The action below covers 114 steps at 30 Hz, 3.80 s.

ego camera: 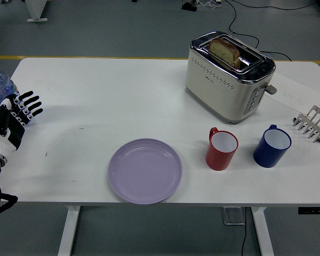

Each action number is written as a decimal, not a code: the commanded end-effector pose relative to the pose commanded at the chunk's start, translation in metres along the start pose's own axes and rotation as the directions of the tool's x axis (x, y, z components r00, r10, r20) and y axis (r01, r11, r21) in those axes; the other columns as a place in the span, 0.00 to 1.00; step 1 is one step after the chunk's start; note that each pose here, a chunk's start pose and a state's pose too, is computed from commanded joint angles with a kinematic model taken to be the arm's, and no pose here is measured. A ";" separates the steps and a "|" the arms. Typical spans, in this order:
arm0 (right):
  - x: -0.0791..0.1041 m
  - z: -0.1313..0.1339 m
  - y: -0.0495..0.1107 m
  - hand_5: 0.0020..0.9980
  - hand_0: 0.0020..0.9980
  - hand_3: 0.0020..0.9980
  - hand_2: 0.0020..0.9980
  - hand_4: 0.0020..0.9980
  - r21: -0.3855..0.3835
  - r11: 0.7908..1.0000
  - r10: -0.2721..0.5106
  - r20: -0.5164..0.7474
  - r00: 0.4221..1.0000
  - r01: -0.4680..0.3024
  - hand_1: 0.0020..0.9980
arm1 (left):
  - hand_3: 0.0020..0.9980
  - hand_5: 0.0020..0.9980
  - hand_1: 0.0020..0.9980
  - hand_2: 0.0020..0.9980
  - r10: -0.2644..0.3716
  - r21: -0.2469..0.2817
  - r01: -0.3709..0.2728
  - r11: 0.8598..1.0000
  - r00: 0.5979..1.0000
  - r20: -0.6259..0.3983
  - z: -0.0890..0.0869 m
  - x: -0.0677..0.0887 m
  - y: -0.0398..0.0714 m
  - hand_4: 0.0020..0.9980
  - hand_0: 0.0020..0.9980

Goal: Push plate across desktop

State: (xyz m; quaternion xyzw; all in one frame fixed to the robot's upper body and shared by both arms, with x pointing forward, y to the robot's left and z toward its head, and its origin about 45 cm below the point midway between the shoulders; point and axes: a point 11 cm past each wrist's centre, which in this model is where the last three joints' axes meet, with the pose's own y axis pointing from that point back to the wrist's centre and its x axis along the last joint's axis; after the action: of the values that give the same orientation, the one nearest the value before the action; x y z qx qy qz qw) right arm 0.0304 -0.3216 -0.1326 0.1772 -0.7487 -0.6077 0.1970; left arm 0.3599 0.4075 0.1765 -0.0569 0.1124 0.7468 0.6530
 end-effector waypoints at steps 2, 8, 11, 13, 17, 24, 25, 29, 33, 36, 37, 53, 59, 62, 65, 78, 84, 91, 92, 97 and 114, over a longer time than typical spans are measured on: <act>0.000 0.000 0.000 0.62 0.59 0.60 0.60 0.35 0.000 1.000 0.000 0.000 1.000 0.000 0.50 | 0.68 1.00 0.71 0.70 0.009 0.007 -0.009 1.000 1.000 -0.019 0.000 0.005 0.001 0.45 0.69; 0.000 0.001 0.000 0.62 0.59 0.60 0.60 0.35 -0.003 1.000 0.002 0.006 1.000 -0.002 0.50 | 0.67 1.00 0.71 0.70 0.062 0.013 -0.061 0.998 0.995 -0.073 0.004 0.028 0.006 0.45 0.68; 0.000 0.001 0.000 0.62 0.59 0.60 0.60 0.35 -0.004 1.000 0.004 0.008 1.000 -0.004 0.50 | 0.67 1.00 0.71 0.70 0.075 0.009 -0.075 0.997 0.994 -0.076 0.006 0.034 0.007 0.45 0.68; 0.001 0.001 0.000 0.62 0.59 0.60 0.60 0.35 -0.006 1.000 0.006 0.008 1.000 -0.006 0.50 | 0.67 1.00 0.71 0.70 0.080 0.007 -0.080 0.997 0.994 -0.071 0.007 0.037 0.007 0.46 0.68; 0.002 0.002 0.000 0.62 0.59 0.60 0.60 0.35 -0.008 1.000 0.010 0.011 1.000 -0.010 0.50 | 0.67 1.00 0.71 0.70 0.091 0.006 -0.091 0.996 0.993 -0.068 0.007 0.041 0.008 0.46 0.68; 0.005 0.004 0.000 0.62 0.58 0.60 0.60 0.35 -0.012 1.000 0.016 0.013 1.000 -0.016 0.50 | 0.68 1.00 0.71 0.70 0.112 0.007 -0.111 0.994 0.991 -0.069 0.005 0.048 0.012 0.47 0.68; 0.005 0.004 0.000 0.62 0.58 0.60 0.60 0.35 -0.013 1.000 0.017 0.014 1.000 -0.017 0.50 | 0.68 1.00 0.71 0.70 0.113 0.006 -0.113 0.994 0.991 -0.069 0.005 0.048 0.013 0.47 0.68; 0.005 0.004 0.000 0.62 0.58 0.60 0.60 0.35 -0.014 1.000 0.018 0.013 1.000 -0.018 0.50 | 0.68 1.00 0.71 0.70 0.114 0.004 -0.114 0.993 0.991 -0.065 0.006 0.049 0.013 0.47 0.68; 0.006 0.004 0.000 0.62 0.58 0.60 0.60 0.35 -0.014 1.000 0.019 0.013 1.000 -0.019 0.50 | 0.68 1.00 0.71 0.70 0.114 0.003 -0.114 0.994 0.992 -0.058 0.007 0.049 0.013 0.47 0.68; 0.005 0.004 0.000 0.62 0.58 0.60 0.60 0.35 -0.013 1.000 0.018 0.013 1.000 -0.018 0.50 | 0.68 1.00 0.71 0.70 0.113 0.003 -0.113 0.994 0.992 -0.055 0.006 0.049 0.013 0.47 0.68; 0.005 0.004 0.000 0.62 0.58 0.60 0.60 0.35 -0.013 1.000 0.017 0.014 1.000 -0.017 0.50 | 0.68 1.00 0.71 0.70 0.114 0.003 -0.114 0.993 0.992 -0.054 0.006 0.049 0.013 0.48 0.68; 0.004 0.003 0.000 0.62 0.58 0.60 0.60 0.35 -0.007 1.000 0.010 0.018 1.000 -0.010 0.50 | 0.68 1.00 0.71 0.70 0.134 0.027 -0.132 0.991 0.985 -0.110 0.003 0.050 0.012 0.48 0.67; 0.003 0.003 0.000 0.62 0.58 0.60 0.60 0.35 -0.005 1.000 0.008 0.020 1.000 -0.008 0.50 | 0.68 1.00 0.69 0.69 0.098 0.052 -0.085 0.995 0.933 -0.347 0.003 0.040 0.011 0.48 0.57; 0.003 0.003 0.000 0.62 0.58 0.60 0.60 0.35 -0.005 1.000 0.008 0.020 1.000 -0.008 0.50 | 0.68 1.00 0.67 0.68 0.058 0.058 -0.035 0.998 0.882 -0.467 0.001 0.030 0.011 0.48 0.54; 0.002 0.003 0.000 0.62 0.58 0.60 0.60 0.35 -0.004 1.000 0.007 0.021 1.000 -0.007 0.50 | 0.68 1.00 0.67 0.68 0.074 0.049 -0.056 0.997 0.811 -0.580 0.003 0.024 0.010 0.48 0.54; 0.000 0.002 0.000 0.62 0.58 0.60 0.60 0.35 -0.004 1.000 0.003 0.023 1.000 -0.003 0.50 | 0.67 1.00 0.66 0.66 0.169 0.098 -0.183 0.978 0.432 -0.886 -0.005 0.035 0.014 0.48 0.54; -0.001 0.001 0.000 0.62 0.59 0.60 0.60 0.35 -0.001 1.000 0.002 0.023 1.000 -0.002 0.50 | 0.67 1.00 0.66 0.65 0.170 0.068 -0.199 0.978 0.562 -0.810 0.005 0.044 0.017 0.48 0.55; 0.000 0.000 0.000 0.62 0.59 0.60 0.60 0.35 0.000 1.000 0.002 0.023 1.000 -0.002 0.50 | 0.67 1.00 0.67 0.65 0.138 0.002 -0.171 0.985 0.788 -0.600 0.018 0.044 0.018 0.49 0.56; 0.000 0.000 0.000 0.62 0.59 0.60 0.60 0.35 0.000 1.000 0.002 0.024 1.000 -0.002 0.50 | 0.66 1.00 0.67 0.66 0.137 -0.002 -0.167 0.986 0.816 -0.562 0.018 0.043 0.018 0.49 0.58; 0.000 0.001 0.000 0.62 0.59 0.60 0.60 0.35 -0.002 1.000 0.006 0.024 1.000 -0.006 0.50 | 0.66 1.00 0.67 0.66 0.110 0.001 -0.119 0.993 0.919 -0.378 0.014 0.036 0.019 0.49 0.59; 0.004 0.003 0.000 0.62 0.58 0.60 0.60 0.35 -0.010 1.000 0.018 0.020 1.000 -0.017 0.50 | 0.66 1.00 0.68 0.66 0.081 0.046 -0.088 0.995 0.987 0.138 0.002 0.033 0.025 0.49 0.62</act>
State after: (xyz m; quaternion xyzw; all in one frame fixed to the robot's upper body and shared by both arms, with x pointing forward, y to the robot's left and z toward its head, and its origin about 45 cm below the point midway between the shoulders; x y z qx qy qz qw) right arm 0.0254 -0.3214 -0.1328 0.1636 -0.7491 -0.6113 0.1958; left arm 0.3310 0.4363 0.1730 0.0158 0.0895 0.7727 0.6282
